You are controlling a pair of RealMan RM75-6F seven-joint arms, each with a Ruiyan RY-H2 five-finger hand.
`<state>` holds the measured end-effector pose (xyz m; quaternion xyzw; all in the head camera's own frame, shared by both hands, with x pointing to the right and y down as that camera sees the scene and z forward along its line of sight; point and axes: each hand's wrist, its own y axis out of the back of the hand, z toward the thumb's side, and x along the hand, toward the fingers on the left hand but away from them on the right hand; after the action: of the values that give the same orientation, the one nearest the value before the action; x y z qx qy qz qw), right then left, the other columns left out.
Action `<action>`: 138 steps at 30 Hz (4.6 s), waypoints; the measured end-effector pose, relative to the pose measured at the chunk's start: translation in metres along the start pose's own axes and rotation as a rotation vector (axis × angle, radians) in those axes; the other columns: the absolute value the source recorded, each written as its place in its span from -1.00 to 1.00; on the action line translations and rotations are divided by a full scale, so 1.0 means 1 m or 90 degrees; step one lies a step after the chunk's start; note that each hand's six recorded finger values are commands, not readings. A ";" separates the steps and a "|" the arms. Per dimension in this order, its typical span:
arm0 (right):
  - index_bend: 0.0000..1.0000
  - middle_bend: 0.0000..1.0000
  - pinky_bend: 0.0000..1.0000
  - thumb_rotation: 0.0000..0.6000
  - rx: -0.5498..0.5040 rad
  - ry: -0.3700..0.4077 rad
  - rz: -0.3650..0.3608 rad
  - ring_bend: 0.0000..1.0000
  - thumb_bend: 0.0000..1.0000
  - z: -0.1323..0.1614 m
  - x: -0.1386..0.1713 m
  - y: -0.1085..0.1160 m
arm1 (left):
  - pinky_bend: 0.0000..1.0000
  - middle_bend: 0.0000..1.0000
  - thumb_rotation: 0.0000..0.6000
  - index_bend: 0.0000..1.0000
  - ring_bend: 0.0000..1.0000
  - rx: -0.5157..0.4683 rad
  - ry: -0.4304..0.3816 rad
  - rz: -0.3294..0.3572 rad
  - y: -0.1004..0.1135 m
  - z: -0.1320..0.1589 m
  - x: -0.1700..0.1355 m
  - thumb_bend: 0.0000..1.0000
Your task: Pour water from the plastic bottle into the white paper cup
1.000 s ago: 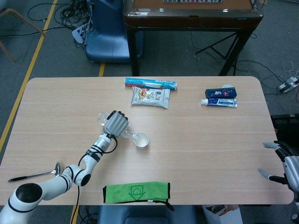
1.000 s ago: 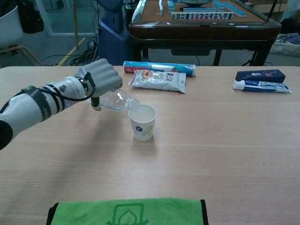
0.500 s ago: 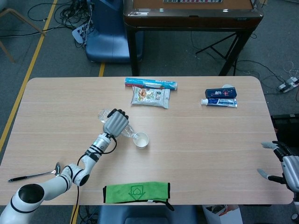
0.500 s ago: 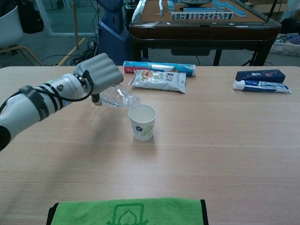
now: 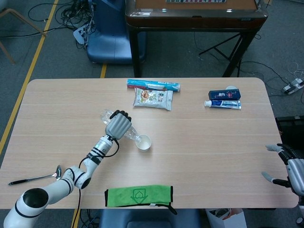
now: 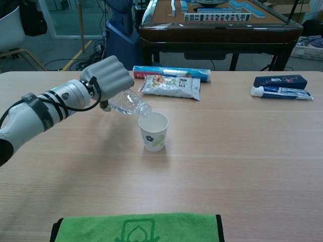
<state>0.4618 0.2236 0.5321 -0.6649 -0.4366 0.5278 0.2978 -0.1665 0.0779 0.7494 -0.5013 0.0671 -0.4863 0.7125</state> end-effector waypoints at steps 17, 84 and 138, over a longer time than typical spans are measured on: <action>-0.48 -0.38 -0.32 1.00 0.001 -0.002 0.002 -0.65 -0.84 -0.001 -0.001 -0.001 | 0.34 0.16 1.00 0.17 0.06 0.016 0.024 0.022 -0.002 -0.003 -0.002 -0.96; -0.48 -0.38 -0.32 1.00 -0.001 -0.003 0.002 -0.65 -0.84 -0.002 0.000 -0.001 | 0.36 0.16 1.00 0.19 0.07 0.061 0.031 -0.004 -0.015 -0.005 -0.011 -0.96; -0.48 -0.38 -0.32 1.00 0.001 0.001 0.006 -0.65 -0.84 0.000 0.001 -0.002 | 0.39 0.17 1.00 0.22 0.11 -0.211 0.247 -0.152 -0.025 -0.040 -0.037 -0.96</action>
<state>0.4612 0.2255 0.5338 -0.6669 -0.4326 0.5295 0.2962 -0.2242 0.0792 0.7350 -0.5126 0.2212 -0.6364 0.5323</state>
